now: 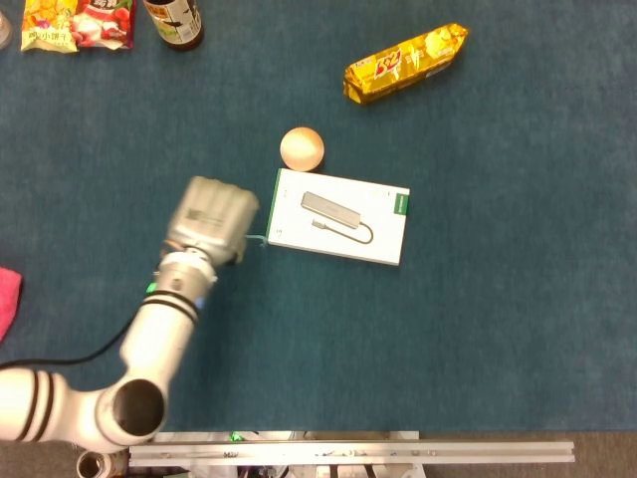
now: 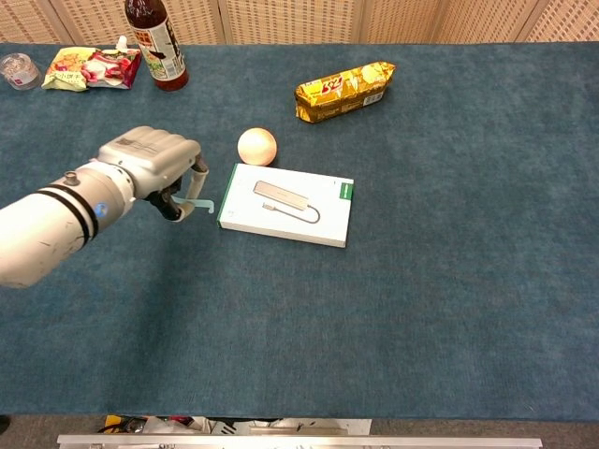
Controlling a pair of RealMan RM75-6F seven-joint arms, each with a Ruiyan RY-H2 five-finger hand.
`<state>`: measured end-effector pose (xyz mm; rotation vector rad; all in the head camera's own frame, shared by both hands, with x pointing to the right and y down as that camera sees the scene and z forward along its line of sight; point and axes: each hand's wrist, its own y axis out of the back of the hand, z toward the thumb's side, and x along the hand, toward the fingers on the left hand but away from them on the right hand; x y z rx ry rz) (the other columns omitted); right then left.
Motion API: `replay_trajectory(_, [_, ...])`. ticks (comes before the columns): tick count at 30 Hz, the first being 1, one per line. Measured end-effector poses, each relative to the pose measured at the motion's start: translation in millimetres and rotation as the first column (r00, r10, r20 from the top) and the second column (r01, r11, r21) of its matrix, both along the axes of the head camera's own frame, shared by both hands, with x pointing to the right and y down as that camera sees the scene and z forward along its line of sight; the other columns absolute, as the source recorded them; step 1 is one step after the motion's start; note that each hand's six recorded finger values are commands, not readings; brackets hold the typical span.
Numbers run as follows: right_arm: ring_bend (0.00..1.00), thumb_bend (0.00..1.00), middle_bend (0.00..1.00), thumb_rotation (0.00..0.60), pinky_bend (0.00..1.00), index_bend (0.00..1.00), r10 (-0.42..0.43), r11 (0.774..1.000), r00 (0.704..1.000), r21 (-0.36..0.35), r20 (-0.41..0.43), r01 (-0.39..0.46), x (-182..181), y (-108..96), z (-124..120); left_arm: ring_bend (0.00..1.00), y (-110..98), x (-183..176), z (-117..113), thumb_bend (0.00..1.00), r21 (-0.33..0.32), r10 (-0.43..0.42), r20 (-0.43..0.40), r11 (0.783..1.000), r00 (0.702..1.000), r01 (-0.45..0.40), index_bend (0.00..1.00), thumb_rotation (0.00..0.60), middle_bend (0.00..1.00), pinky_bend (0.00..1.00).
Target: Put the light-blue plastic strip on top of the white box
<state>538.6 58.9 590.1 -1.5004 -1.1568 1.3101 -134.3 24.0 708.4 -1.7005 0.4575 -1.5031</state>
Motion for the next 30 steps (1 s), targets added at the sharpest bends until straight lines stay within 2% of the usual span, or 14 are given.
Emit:
replay_trajectory(4, [0.35,0.27,0.42,0.518,0.38,0.26,0.000,1.000,1.000,-0.003,0.001,0.000,-1,1,1,1.00,2,25,6,0.39,-0.026,0.033,0.009,0.999,0.999,-0.033,0.58,0.546,1.00,1.00])
replay_trajectory(10, [0.35,0.27,0.42,0.518,0.38,0.26,0.003,1.000,1.000,-0.005,-0.004,-0.003,0,1,0,1.00,-4,50,17,0.39,-0.034,0.039,0.037,0.999,0.999,-0.038,0.58,0.544,1.00,1.00])
replay_trajectory(18, [0.35,0.27,0.42,0.519,0.38,0.26,0.009,1.000,1.000,-0.003,-0.009,-0.009,2,2,-2,1.00,-11,64,23,0.39,-0.046,0.043,0.073,0.998,0.996,-0.039,0.57,0.537,1.00,1.00])
replay_trajectory(27, [0.35,0.27,0.42,0.518,0.38,0.26,0.022,1.000,1.000,-0.002,-0.013,-0.022,6,4,-4,1.00,-14,78,30,0.38,-0.067,0.060,0.111,0.996,0.992,-0.053,0.54,0.493,1.00,1.00])
replay_trajectory(30, [0.35,0.27,0.42,0.518,0.38,0.26,0.027,1.000,1.000,0.000,-0.014,-0.027,8,5,-4,1.00,-16,81,31,0.38,-0.069,0.059,0.117,0.996,0.991,-0.051,0.52,0.453,1.00,1.00])
